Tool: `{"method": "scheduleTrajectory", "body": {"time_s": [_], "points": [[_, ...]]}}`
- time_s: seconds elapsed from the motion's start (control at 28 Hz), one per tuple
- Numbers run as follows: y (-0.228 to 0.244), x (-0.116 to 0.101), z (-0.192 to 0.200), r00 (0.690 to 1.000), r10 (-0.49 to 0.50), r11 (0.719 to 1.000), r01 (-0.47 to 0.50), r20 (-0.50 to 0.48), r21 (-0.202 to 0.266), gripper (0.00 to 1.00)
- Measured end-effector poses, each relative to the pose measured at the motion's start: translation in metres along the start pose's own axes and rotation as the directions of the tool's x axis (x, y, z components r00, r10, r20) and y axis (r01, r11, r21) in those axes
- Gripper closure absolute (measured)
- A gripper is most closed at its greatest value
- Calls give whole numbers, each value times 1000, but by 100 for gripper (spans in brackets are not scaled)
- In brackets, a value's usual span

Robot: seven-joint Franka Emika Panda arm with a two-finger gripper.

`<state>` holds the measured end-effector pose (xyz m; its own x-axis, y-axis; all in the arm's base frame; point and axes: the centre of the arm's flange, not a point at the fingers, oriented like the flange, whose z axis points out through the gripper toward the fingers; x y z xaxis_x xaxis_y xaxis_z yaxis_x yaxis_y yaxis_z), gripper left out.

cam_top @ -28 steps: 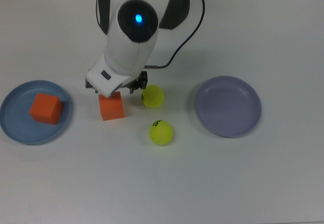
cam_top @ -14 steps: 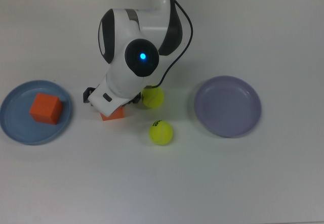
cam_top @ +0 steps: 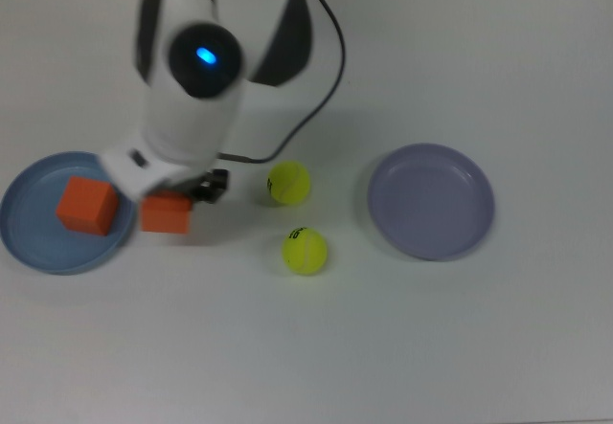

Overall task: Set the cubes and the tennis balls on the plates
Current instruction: 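Carry the second cube onto the blue plate beside the first, release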

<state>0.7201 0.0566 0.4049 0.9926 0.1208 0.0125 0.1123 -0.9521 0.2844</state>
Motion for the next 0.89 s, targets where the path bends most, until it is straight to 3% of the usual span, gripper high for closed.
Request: {"method": "scheduleTrajectory", "body": {"time_s": [0.21, 0.43, 0.61, 0.89], "points": [[91, -4, -14, 990, 121, 993, -121, -69, 8, 33], [158, -14, 40, 980, 194, 980, -195, -41, -24, 33], [173, -23, 73, 978, 208, 977, -207, 4, -44, 33], [179, -29, 85, 977, 209, 976, -207, 28, -63, 33]]}}
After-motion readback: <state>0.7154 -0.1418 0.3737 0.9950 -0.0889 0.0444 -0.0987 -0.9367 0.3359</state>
